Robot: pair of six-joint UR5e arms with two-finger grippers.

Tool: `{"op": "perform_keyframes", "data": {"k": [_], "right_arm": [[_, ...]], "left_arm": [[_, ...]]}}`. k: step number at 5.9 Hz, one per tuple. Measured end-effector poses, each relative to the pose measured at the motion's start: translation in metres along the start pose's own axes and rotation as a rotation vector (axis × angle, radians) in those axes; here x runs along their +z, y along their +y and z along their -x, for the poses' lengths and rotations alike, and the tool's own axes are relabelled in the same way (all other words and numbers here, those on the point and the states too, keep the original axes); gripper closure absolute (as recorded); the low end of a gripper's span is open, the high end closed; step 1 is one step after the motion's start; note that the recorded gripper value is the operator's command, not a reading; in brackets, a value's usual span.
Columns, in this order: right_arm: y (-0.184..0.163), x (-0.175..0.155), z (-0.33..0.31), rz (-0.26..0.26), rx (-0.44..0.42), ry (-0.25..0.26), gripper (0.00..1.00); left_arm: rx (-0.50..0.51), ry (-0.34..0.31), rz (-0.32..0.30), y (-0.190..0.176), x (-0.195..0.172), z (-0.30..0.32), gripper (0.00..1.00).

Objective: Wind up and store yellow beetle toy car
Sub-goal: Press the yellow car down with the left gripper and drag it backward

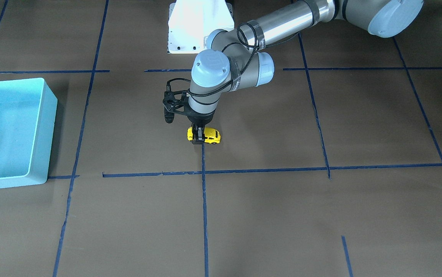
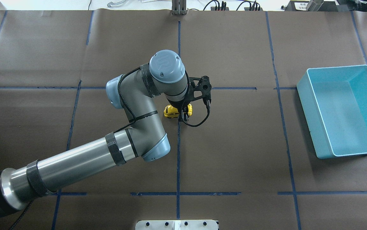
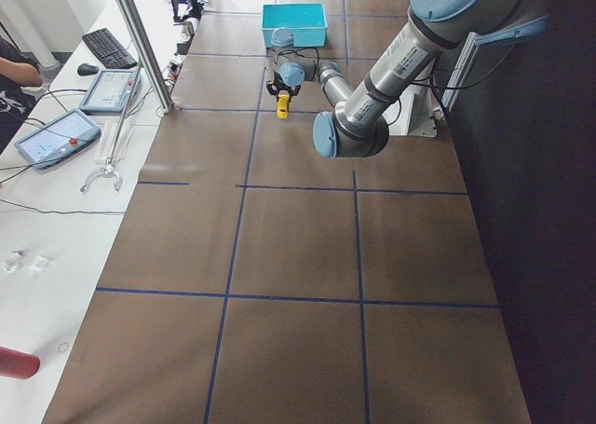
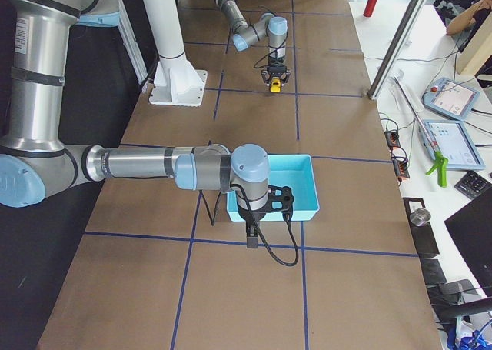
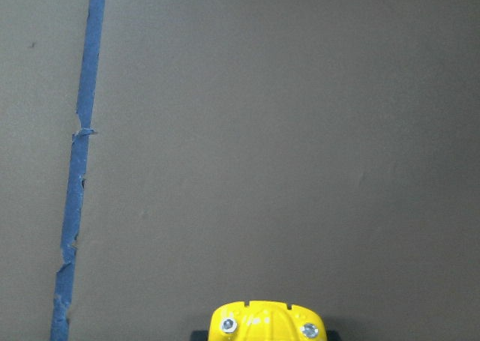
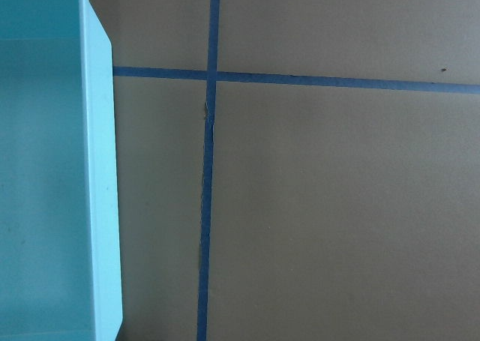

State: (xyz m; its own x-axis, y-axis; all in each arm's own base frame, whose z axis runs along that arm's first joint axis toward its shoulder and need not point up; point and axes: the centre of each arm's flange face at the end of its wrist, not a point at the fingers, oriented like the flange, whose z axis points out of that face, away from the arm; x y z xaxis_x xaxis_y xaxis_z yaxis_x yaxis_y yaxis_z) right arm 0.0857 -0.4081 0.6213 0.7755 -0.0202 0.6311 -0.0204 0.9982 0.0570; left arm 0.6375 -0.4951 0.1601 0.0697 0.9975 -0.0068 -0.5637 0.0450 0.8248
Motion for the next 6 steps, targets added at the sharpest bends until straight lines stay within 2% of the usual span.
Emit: {"op": "perform_keyframes", "data": {"k": [6], "right_arm": [[0.0000,0.0001,-0.0002,0.001,0.001,0.001,0.00]], "left_arm": [[0.018,0.006,-0.039,-0.0075,0.0077,-0.0110,1.00]]}}
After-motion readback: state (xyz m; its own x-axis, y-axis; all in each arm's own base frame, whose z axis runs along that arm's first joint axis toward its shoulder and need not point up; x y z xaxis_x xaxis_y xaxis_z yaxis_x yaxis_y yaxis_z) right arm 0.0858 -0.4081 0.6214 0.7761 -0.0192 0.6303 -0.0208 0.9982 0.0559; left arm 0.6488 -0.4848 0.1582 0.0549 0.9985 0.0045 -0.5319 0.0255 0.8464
